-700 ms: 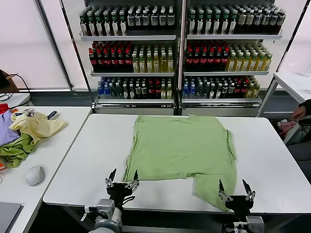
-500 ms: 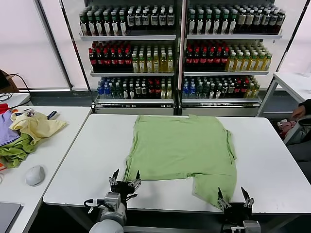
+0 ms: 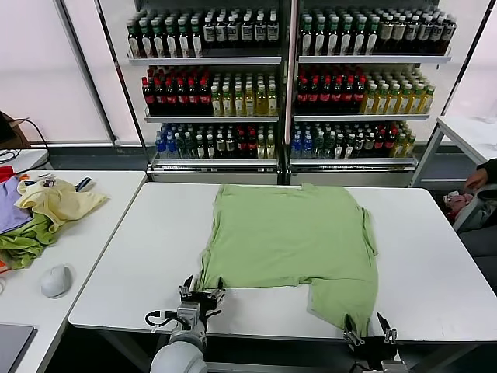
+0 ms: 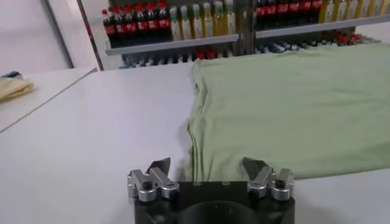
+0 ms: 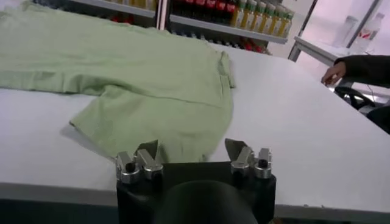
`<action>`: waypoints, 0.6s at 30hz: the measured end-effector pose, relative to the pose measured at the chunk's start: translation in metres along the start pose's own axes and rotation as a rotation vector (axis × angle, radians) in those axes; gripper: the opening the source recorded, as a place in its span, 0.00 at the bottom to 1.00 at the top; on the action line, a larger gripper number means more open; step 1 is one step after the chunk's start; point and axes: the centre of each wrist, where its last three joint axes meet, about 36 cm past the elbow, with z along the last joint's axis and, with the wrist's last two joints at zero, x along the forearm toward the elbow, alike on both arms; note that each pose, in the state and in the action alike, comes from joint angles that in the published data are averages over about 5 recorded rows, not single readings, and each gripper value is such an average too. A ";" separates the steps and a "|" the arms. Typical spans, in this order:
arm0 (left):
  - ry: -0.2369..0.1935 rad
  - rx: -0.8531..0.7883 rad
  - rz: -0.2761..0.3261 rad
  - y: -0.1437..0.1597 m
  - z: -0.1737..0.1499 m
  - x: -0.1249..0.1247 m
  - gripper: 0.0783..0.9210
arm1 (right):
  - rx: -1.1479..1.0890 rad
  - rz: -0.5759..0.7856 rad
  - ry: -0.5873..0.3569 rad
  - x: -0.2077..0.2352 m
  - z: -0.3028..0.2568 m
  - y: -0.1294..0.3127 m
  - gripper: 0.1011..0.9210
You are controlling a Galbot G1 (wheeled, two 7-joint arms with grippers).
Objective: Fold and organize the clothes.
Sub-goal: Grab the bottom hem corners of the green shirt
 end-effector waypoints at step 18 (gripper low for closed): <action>0.011 0.045 0.034 0.009 0.000 0.006 0.08 | -0.066 -0.056 -0.119 -0.004 -0.025 -0.012 0.01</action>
